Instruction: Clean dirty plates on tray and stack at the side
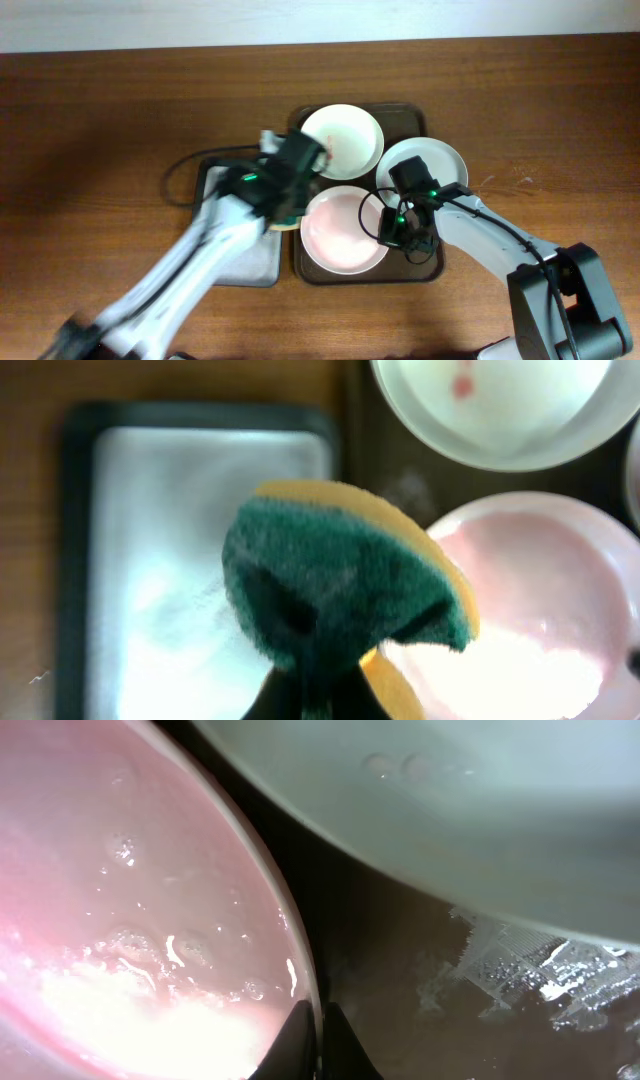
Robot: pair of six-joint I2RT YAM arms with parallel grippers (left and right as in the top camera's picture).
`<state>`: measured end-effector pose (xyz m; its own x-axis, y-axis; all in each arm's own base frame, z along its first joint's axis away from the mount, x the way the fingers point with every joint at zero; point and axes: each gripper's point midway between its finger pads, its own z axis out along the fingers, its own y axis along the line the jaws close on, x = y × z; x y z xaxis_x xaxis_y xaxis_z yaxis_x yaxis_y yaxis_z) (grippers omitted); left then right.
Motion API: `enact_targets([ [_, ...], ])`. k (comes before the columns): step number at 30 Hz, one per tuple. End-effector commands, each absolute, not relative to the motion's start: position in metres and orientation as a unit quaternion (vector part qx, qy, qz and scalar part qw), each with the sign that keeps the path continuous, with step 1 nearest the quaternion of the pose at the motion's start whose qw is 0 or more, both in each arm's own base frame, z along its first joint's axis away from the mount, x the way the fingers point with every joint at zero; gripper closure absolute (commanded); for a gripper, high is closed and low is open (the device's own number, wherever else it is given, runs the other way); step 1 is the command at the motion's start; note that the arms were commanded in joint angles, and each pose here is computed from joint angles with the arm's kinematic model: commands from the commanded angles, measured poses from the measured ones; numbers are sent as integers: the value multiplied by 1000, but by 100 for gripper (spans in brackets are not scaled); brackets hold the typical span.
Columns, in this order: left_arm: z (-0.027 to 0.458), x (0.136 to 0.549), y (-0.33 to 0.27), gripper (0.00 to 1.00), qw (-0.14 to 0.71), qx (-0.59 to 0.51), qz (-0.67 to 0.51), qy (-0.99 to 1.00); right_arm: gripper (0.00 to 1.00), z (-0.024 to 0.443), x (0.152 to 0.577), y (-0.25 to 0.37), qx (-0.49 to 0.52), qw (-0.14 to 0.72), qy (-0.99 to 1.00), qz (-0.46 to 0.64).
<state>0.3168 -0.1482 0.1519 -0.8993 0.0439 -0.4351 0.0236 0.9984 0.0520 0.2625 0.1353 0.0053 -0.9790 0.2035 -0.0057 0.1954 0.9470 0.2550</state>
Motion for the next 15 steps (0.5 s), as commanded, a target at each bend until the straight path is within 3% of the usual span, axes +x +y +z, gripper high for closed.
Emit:
enact_targets([
  [1, 190, 311, -84, 100, 245, -19, 38, 969, 96, 19, 265, 137, 2, 37, 990, 137],
  [5, 126, 293, -46, 100, 164, -35, 15, 986, 96, 74, 271, 131, -26, 97, 986, 130],
  [6, 114, 291, -43, 96, 160, -41, 10, 986, 96, 86, 272, 123, -24, 114, 987, 109],
  [9, 90, 293, -47, 45, 161, -54, -37, 985, 96, 118, 275, 92, -11, 178, 983, 39],
  [15, 114, 302, -63, 23, 197, -29, -85, 976, 96, 156, 277, 84, -53, 282, 955, -80],
])
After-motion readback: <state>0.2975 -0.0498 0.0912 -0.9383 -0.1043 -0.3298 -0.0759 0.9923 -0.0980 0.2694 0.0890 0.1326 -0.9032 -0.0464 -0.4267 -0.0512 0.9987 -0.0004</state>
